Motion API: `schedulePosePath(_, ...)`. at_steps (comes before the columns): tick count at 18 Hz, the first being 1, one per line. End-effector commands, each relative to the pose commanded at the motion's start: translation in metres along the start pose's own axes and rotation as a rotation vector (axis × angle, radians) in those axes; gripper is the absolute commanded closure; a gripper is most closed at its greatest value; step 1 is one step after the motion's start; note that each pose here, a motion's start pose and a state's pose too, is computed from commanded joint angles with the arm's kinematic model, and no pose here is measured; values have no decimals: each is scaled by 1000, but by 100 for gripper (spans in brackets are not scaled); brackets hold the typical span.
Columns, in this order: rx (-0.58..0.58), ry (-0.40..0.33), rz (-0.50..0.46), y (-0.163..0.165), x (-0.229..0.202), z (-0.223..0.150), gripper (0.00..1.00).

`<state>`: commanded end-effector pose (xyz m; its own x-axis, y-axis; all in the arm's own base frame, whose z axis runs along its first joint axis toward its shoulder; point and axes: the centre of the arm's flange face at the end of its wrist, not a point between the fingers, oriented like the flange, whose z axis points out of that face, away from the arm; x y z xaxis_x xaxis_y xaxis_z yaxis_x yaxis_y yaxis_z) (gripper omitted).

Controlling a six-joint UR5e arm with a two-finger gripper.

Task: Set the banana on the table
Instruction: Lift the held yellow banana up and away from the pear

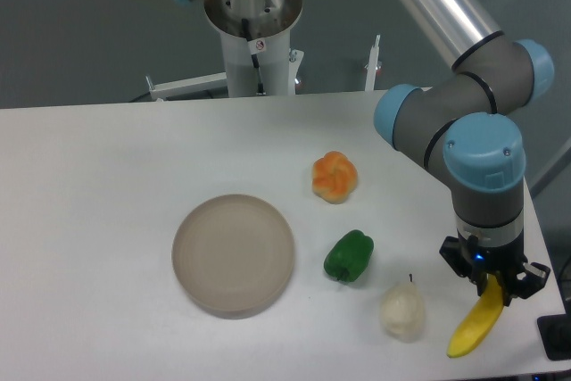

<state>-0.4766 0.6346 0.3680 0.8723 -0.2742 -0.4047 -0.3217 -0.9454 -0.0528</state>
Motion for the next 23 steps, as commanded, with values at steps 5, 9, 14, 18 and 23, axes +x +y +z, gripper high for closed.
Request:
schedulePosePath(5,12,9,-5,5,1,-6,70)
schedulePosePath(9,1,25,-14,16,2,-11,70)
schedulePosePath(14,22,76,72,78,-1,-23,70)
schedulePosePath(18,23,116,168,135,-2,-10,70)
schedulePosePath(23,27,164,254,192,0,13,70)
